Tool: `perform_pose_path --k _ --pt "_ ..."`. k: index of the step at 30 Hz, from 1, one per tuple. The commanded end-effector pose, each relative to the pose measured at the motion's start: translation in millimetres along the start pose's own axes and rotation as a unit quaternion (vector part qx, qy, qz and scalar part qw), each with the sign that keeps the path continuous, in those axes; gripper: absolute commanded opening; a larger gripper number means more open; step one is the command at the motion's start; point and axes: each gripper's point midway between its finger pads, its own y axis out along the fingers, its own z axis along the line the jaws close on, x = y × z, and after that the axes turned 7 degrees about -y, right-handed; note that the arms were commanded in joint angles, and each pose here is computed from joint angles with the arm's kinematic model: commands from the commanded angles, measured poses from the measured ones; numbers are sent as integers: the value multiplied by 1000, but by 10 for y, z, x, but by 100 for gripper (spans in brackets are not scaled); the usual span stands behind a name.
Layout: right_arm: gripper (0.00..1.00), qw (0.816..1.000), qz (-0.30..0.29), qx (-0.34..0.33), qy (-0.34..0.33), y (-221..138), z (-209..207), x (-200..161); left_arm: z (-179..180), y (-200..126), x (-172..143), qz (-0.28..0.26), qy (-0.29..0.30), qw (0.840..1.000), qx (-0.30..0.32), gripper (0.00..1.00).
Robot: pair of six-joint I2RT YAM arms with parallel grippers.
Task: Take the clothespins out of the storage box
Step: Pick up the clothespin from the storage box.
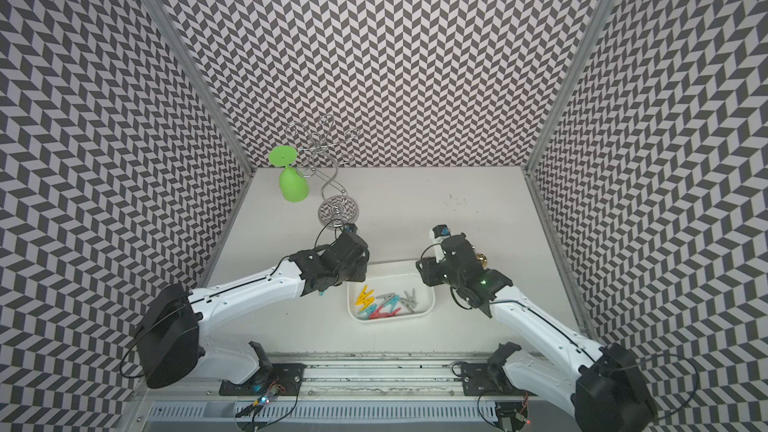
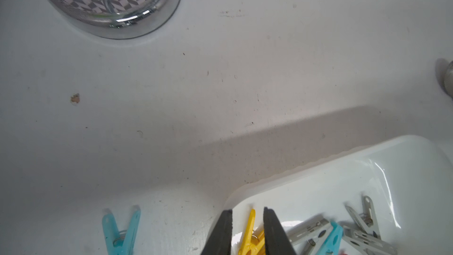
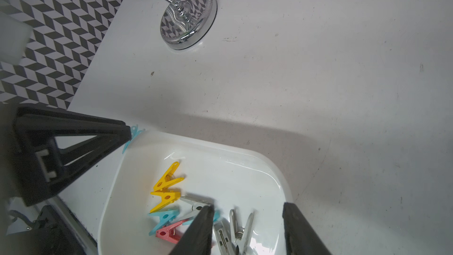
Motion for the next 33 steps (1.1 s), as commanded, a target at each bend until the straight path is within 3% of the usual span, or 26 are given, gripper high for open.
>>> perform_pose_path --k 1,16,33 --pt "49 998 -15 47 -26 -24 164 71 -92 58 -126 29 27 999 -1 27" --pt "48 995 16 93 -37 4 338 -33 -53 456 -545 84 66 994 35 24" --pt "47 996 12 83 -37 6 305 -20 45 489 -618 85 71 993 48 11"
